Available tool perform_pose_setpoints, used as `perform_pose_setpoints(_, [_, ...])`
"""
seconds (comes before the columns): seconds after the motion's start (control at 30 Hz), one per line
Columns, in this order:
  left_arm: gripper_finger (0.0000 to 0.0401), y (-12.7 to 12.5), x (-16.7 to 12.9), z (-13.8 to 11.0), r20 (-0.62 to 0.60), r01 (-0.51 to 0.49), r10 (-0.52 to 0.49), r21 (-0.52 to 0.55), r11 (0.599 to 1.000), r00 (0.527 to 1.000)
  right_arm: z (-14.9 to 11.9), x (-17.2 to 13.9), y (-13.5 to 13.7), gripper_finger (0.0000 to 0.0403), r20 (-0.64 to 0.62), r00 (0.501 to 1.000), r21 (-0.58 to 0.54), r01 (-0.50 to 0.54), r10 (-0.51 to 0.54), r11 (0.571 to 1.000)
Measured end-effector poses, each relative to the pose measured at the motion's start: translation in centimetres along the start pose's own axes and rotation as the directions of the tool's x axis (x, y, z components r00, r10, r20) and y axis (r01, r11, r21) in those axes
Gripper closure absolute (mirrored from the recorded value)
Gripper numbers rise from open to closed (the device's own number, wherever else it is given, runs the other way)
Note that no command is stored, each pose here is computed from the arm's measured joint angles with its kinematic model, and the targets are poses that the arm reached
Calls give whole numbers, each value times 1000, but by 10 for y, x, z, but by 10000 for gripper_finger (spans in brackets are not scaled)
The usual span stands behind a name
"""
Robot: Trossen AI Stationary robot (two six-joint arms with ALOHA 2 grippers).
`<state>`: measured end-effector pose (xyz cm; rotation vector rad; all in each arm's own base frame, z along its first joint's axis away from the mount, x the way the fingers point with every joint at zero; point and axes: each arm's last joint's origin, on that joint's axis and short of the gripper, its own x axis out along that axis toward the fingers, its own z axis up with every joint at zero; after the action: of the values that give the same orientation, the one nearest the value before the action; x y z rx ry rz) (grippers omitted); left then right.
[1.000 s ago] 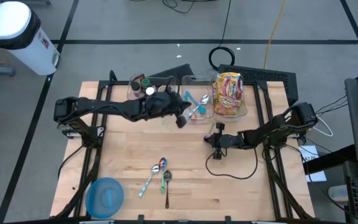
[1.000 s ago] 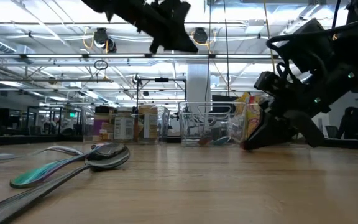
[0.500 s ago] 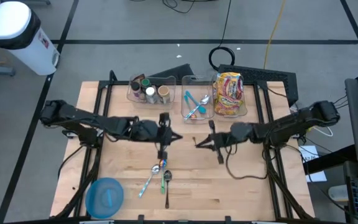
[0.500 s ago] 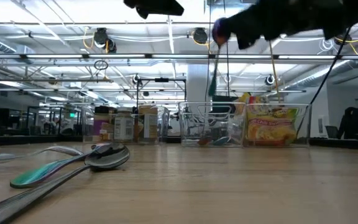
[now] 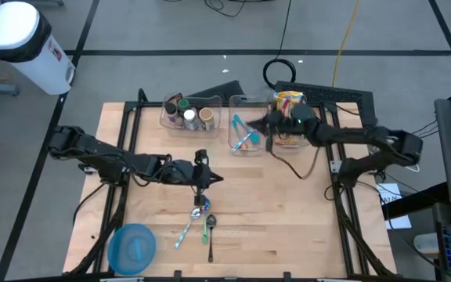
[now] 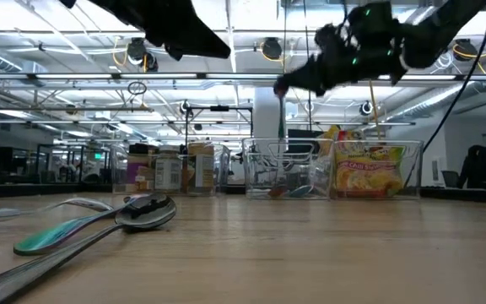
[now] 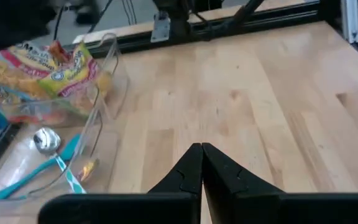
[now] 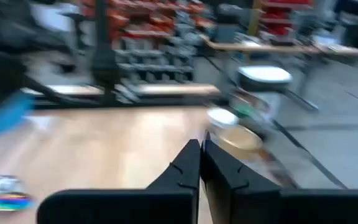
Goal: Pick & Place Food Item
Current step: Put the purple spoon into the middle transparent bin
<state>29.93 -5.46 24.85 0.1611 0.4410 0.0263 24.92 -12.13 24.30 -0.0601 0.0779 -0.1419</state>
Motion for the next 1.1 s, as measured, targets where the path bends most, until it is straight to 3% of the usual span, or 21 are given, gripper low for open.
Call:
perform_pose_setpoints(0.27, [376, 9, 2, -1, 13, -28, 28, -37, 999, 1000, -55, 16, -53, 402, -54, 987, 52, 152, -149, 987])
perform_pose_setpoints(0.47, [396, 10, 3, -2, 13, -24, 25, -47, 999, 1000, -91, 26, -58, 402, -136, 979, 97, 167, -154, 981])
perform_pose_setpoints(0.73, [371, 10, 3, -2, 8, -24, 24, -67, 997, 1000, -97, 28, -58, 400, -141, 979, 115, 166, -149, 979])
perform_pose_setpoints(0.87, [362, 10, 3, -2, 8, -23, 24, -74, 997, 1000, -95, 28, -57, 363, -145, 979, 127, 164, -146, 978])
perform_pose_setpoints(1.1, [361, 10, 3, -2, 8, -23, 24, -91, 996, 1000, -94, 27, -57, 248, -142, 979, 230, 177, -146, 957])
